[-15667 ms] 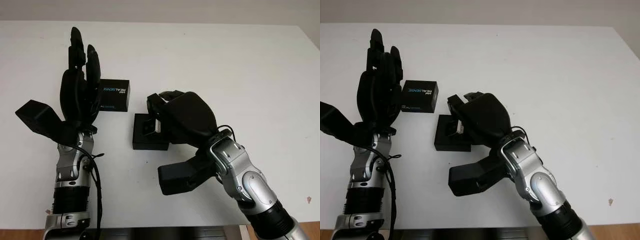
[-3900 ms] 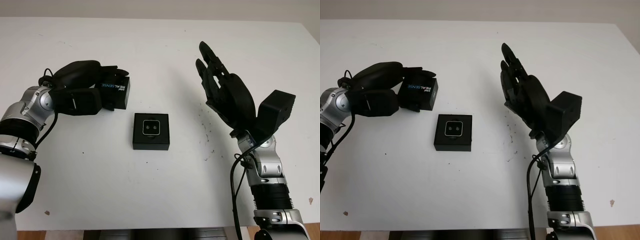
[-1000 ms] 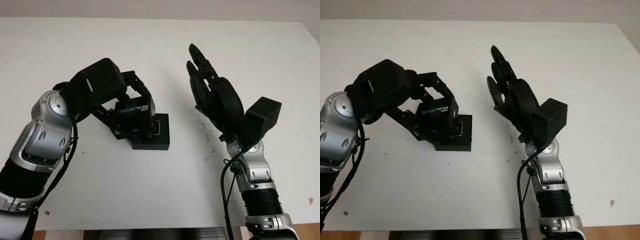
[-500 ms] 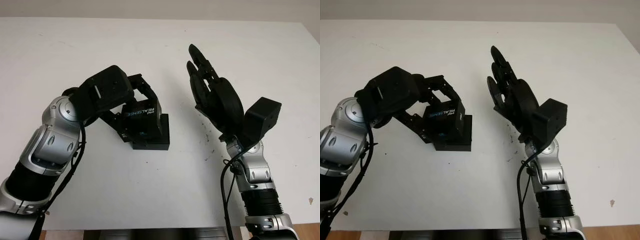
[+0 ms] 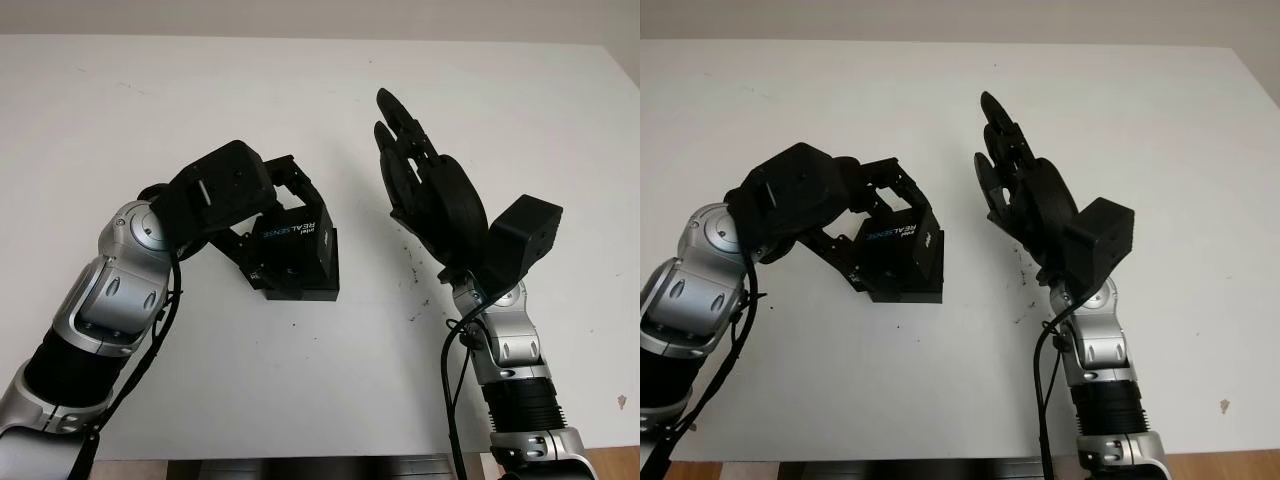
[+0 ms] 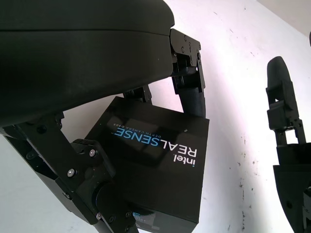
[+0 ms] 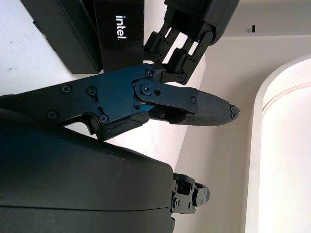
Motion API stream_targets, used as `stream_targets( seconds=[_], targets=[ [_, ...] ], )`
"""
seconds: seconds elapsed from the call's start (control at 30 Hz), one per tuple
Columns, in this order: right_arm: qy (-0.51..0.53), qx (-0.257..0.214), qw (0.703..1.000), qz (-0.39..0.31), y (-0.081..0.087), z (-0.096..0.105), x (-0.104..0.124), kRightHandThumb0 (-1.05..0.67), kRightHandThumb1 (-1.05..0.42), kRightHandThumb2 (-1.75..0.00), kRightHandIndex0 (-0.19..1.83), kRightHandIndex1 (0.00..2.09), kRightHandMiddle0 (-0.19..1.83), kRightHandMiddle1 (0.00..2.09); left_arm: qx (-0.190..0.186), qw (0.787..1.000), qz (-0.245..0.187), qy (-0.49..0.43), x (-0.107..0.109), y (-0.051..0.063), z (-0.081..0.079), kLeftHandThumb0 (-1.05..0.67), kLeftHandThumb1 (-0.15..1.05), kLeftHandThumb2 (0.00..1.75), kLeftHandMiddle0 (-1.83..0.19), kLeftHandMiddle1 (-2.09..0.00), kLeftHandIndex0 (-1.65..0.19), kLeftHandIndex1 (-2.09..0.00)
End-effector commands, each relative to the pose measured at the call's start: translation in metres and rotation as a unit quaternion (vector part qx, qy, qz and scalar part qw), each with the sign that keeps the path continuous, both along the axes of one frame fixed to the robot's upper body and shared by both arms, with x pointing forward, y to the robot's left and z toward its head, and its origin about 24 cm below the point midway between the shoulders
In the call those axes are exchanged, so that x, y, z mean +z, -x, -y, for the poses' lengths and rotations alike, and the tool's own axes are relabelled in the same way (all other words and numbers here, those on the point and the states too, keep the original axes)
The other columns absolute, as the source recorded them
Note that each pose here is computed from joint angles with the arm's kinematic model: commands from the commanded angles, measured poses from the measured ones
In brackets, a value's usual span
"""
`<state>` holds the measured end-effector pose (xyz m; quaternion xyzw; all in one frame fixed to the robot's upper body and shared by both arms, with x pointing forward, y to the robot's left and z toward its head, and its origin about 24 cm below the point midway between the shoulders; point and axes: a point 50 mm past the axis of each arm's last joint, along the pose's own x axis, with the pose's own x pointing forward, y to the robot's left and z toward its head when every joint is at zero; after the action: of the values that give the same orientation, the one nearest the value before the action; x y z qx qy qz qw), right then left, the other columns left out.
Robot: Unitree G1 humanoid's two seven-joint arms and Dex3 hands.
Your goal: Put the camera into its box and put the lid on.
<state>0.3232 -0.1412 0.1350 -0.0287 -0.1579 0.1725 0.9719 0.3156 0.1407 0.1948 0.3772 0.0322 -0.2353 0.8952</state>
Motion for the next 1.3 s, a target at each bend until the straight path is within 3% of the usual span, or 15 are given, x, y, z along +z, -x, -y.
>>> stream_targets(
  seconds=[0.0,0.37,0.47,0.5,0.57,0.73,0.83,0.97,1.27],
  targets=[
    [-0.003,0.002,1.000,0.007,0.003,-0.002,0.001,-0.73,-1.05,-0.56,-0.08,0.05,-0.14,0.22,-0.005,1.000,-0.015,0.004,-0.008,0.002,0.004,-0.20,1.05,0.09,-0.23,-1.56,-0.13,-1.54],
    [-0.006,0.002,1.000,0.005,0.003,-0.002,0.000,-0.70,-1.05,-0.57,-0.08,0.05,-0.16,0.28,0.000,0.999,-0.040,0.021,-0.013,0.004,0.009,-0.26,1.05,0.08,-0.23,-1.68,-0.16,-1.59],
    [-0.007,0.002,1.000,0.003,0.003,-0.002,0.000,-0.71,-1.05,-0.56,-0.08,0.05,-0.17,0.29,0.006,0.998,-0.053,0.018,-0.011,0.006,0.013,-0.41,1.05,0.07,-0.13,-1.70,-0.09,-1.58],
    [-0.006,0.001,1.000,0.003,0.003,-0.002,0.000,-0.71,-1.05,-0.56,-0.08,0.05,-0.17,0.30,0.009,0.998,-0.060,0.018,-0.010,0.008,0.014,-0.46,1.05,0.09,0.06,-1.55,0.08,-1.38],
    [-0.007,0.001,1.000,0.002,0.002,-0.003,0.000,-0.71,-1.05,-0.56,-0.08,0.05,-0.18,0.30,0.013,0.997,-0.073,0.018,-0.007,0.011,0.017,-0.48,1.05,0.11,0.16,-1.31,0.16,-1.13],
    [-0.007,0.001,1.000,0.001,0.002,-0.003,0.000,-0.69,-1.05,-0.56,-0.08,0.05,-0.19,0.33,0.016,0.995,-0.093,0.023,-0.002,0.023,0.023,-0.39,1.05,0.20,0.10,-0.49,0.19,-0.44],
    [-0.008,0.000,1.000,-0.005,0.001,-0.004,-0.001,-0.67,-1.05,-0.57,-0.08,0.05,-0.19,0.33,0.011,0.994,-0.108,0.023,0.000,0.029,0.025,-0.39,1.05,0.22,0.12,-0.21,0.19,-0.21],
    [-0.009,-0.001,1.000,-0.005,0.001,-0.005,-0.001,-0.67,-1.05,-0.56,-0.08,0.05,-0.19,0.33,-0.004,0.993,-0.118,0.018,0.001,0.034,0.023,-0.40,1.05,0.24,0.16,-0.10,0.19,-0.10],
    [-0.006,-0.003,1.000,-0.004,0.001,-0.006,0.000,-0.67,-1.05,-0.57,-0.08,0.05,-0.19,0.31,-0.020,0.993,-0.119,-0.015,0.005,0.041,0.020,-0.43,1.05,0.21,0.18,-0.06,0.18,-0.08]
  ],
)
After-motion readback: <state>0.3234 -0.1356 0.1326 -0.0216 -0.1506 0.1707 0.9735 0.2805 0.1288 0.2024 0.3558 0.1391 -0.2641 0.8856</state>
